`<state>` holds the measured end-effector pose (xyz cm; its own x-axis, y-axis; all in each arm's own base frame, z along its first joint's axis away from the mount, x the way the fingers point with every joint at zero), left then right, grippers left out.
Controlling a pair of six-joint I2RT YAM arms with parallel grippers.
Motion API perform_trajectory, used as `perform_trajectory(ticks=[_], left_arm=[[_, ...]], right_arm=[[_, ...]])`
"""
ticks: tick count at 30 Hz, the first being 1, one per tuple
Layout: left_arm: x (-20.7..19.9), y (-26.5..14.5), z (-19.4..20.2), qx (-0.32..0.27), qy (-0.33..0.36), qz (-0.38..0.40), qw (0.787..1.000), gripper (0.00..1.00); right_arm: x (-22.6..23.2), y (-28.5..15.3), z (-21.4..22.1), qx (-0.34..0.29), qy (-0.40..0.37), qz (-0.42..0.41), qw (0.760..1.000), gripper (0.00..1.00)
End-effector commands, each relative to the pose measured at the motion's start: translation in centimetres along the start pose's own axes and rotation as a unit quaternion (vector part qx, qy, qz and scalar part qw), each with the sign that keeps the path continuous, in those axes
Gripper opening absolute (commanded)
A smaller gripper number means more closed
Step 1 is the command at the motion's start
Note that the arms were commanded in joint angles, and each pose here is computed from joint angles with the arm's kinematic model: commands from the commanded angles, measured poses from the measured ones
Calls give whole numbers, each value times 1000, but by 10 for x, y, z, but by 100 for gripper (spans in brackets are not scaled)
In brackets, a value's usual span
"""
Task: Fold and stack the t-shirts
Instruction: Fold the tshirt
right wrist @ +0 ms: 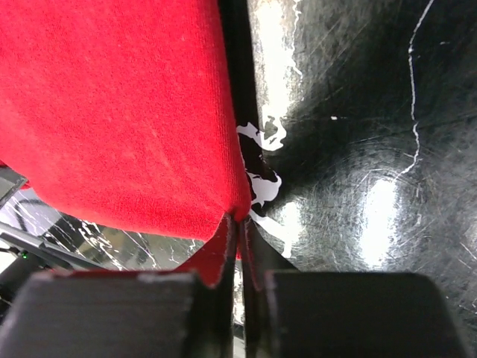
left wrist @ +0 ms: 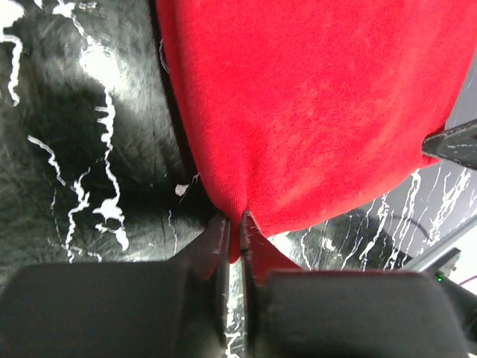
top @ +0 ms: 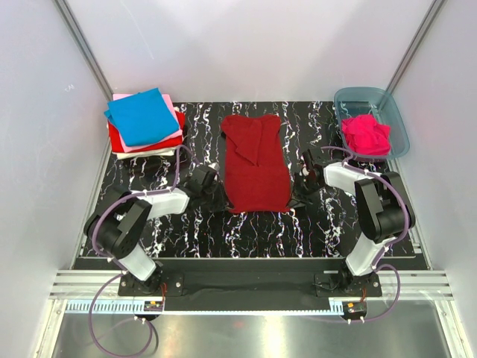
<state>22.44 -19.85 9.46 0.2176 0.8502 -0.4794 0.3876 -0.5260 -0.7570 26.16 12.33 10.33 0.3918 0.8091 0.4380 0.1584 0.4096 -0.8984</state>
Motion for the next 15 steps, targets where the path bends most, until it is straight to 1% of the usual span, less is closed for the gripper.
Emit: perform_trajectory(ticks=[1,4,8,9,10,12,13,15], left_arm=[[5,7,6,19,7,-28,999,0],[1,4,9,21,12,-38,999,0],[-12,-16,14,11,21,-47,999,0],[-17,-20,21,19,28,-45,998,0],[-22,-28,22,8,31,-42,999,0],[-27,-35,37,20,31,-45,998,0],[-31,-42,40,13,27,-42,999,0],[-40,-51,52,18,36,-37,999,0]], right_arm=[[5,-5,-3,-18,-16,5,1000,0],[3,-11,2,-30,-16,-5,999,0],[-3,-21,18,-32,1,-26,999,0],[-11,-21,26,-27,8,-20,999,0],[-11,-28,32,-35,6,-32,999,0],[-21,-30,46,-24,16,-34,999,0],[-21,-38,52,-26,19,-51,998,0],[-26,-41,66,-11,28,-64,997,0]])
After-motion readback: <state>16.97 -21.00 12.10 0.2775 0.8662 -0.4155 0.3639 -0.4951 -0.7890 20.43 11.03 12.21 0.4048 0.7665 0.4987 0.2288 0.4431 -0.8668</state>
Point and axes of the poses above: each gripper's point midway between its finger pads, its own y axis out along the fingers, its own x axis along the line the jaws close on, z = x × y, the point moved 10 cm from there along -y, back along the fingers, and after that the axes turned 15 degrees about y, right-handed, at the moved point
